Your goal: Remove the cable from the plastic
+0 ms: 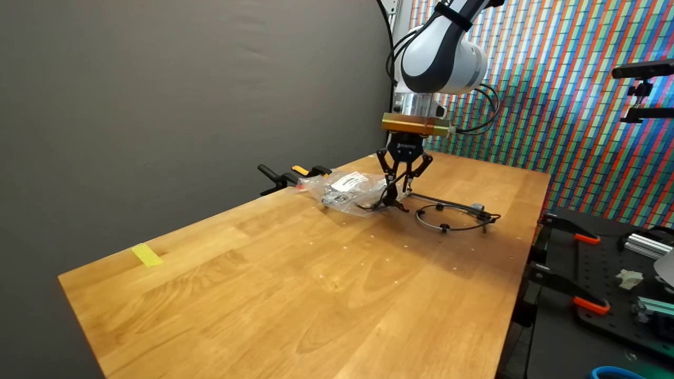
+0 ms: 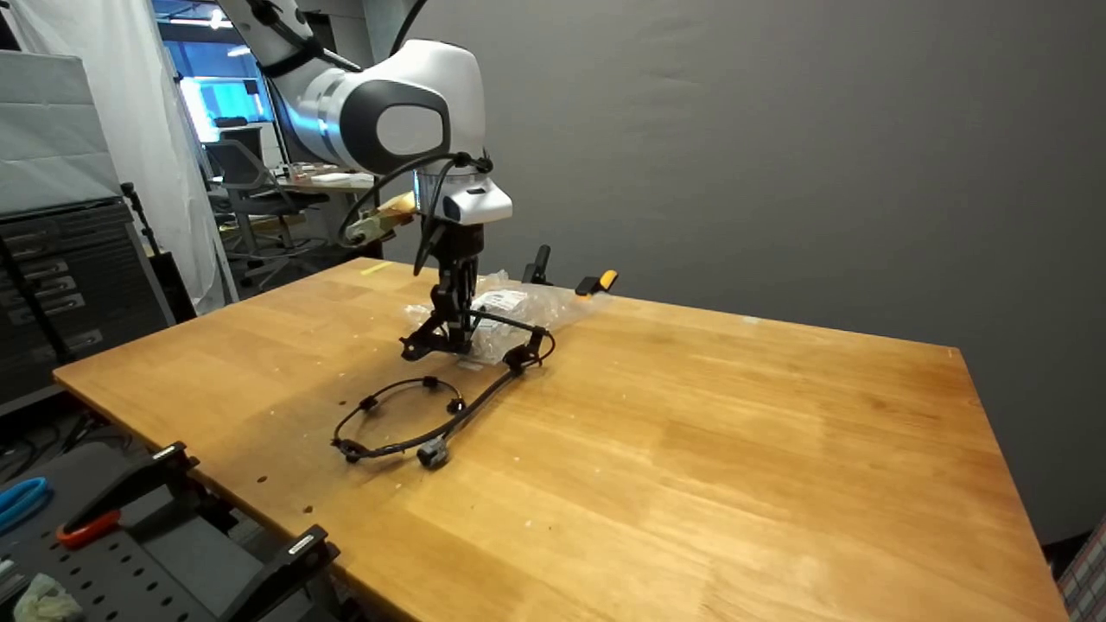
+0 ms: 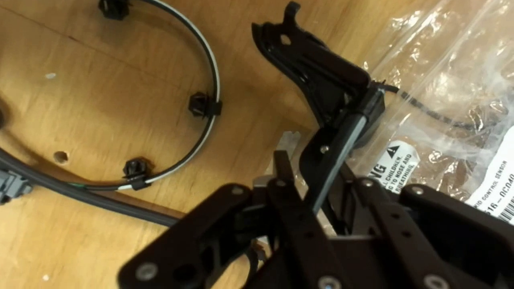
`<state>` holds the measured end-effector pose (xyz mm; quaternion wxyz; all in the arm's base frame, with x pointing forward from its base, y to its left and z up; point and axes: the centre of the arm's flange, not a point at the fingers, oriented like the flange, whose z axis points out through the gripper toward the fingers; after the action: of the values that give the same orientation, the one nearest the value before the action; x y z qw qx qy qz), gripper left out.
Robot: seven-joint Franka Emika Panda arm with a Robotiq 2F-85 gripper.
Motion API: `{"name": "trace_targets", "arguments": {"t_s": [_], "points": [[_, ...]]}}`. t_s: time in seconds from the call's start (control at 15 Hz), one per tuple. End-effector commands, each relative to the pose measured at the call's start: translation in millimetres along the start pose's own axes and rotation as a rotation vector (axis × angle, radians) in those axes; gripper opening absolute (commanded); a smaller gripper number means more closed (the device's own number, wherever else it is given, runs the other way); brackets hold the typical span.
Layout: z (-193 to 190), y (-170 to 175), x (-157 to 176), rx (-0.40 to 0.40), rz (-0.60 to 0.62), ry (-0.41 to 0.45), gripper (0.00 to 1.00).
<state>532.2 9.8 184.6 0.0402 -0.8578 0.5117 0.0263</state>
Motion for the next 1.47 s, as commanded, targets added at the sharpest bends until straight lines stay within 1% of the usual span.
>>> {"name": "trace_targets", "arguments": {"t_s": [0.0, 0.27, 0.4, 0.53, 0.73, 0.87, 0.93, 1.13, 1.4], "points": [[-11.7, -3.5, -6.7, 0.038, -0.011, 0.039, 0.00], [-28.3, -6.1, -21.4, 0.071, -0.040, 0.039, 0.01], [-41.3, -4.9, -33.5, 0.071, -0.067, 0.019, 0.01], [-57.1, 3.2, -51.3, 0.036, -0.115, -0.034, 0.01], [-79.7, 25.3, -71.5, -0.077, -0.193, -0.153, 0.01], [-96.8, 37.7, -79.0, -0.128, -0.232, -0.187, 0.01], [-107.2, 41.2, -80.8, -0.133, -0.250, -0.206, 0.01], [-131.1, 45.7, -77.1, -0.126, -0.297, -0.227, 0.01], [-148.0, 57.7, -76.2, -0.151, -0.375, -0.279, 0.01]]}}
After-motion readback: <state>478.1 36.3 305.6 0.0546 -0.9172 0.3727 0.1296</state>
